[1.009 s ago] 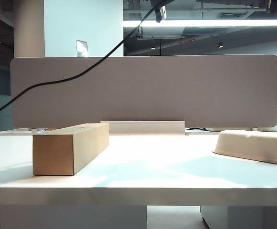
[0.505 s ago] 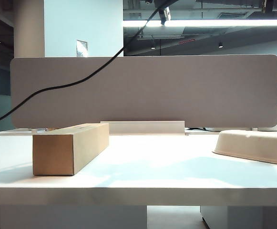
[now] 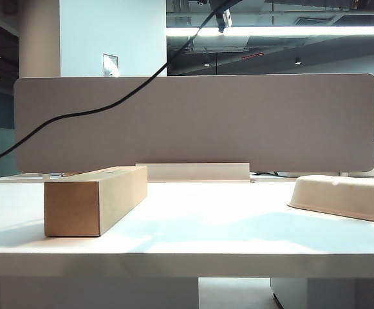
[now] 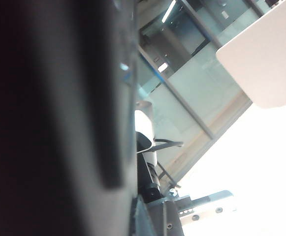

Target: Pick up the charging cable and the phone, plug the charging cable into the charging port on the phone, and finally place them back on the table.

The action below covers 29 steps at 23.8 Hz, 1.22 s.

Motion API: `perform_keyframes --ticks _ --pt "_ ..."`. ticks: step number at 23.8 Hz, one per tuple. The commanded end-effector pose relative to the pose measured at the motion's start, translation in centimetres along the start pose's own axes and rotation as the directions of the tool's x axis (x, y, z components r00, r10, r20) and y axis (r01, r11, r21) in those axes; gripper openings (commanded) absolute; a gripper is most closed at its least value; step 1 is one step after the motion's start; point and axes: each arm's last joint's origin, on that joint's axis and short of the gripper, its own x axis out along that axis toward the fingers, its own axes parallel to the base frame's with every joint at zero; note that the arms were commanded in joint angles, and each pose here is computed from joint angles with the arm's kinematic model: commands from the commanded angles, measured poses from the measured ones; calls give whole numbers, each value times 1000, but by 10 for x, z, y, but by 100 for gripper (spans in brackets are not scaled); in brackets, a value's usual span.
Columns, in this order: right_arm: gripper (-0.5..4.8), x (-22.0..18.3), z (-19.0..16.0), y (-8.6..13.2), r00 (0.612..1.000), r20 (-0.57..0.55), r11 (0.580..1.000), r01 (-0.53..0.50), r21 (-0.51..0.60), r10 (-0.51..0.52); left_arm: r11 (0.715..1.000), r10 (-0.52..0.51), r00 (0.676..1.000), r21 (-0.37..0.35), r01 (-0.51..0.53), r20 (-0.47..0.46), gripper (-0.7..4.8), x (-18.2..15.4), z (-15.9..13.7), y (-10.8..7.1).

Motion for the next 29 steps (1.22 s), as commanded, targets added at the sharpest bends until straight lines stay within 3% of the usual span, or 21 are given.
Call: perform_keyframes --ticks 1,11,19,29 --pt "-5 1 3 4 1000 4 999 -29 -30 30 1000 2 1000 19 -2 29 -6 -2 9 -1" --pt "-5 3 -1 -4 999 -50 1000 -13 -18 13 1000 27 999 14 -27 45 -6 -12 11 3" --pt "-5 3 -5 -9 996 -88 999 14 -34 -17 998 21 998 63 -25 64 -6 -1 18 0" --pt "-5 14 -16 -2 991 -130 998 -40 -42 34 999 30 998 42 -33 63 -6 0 18 0"
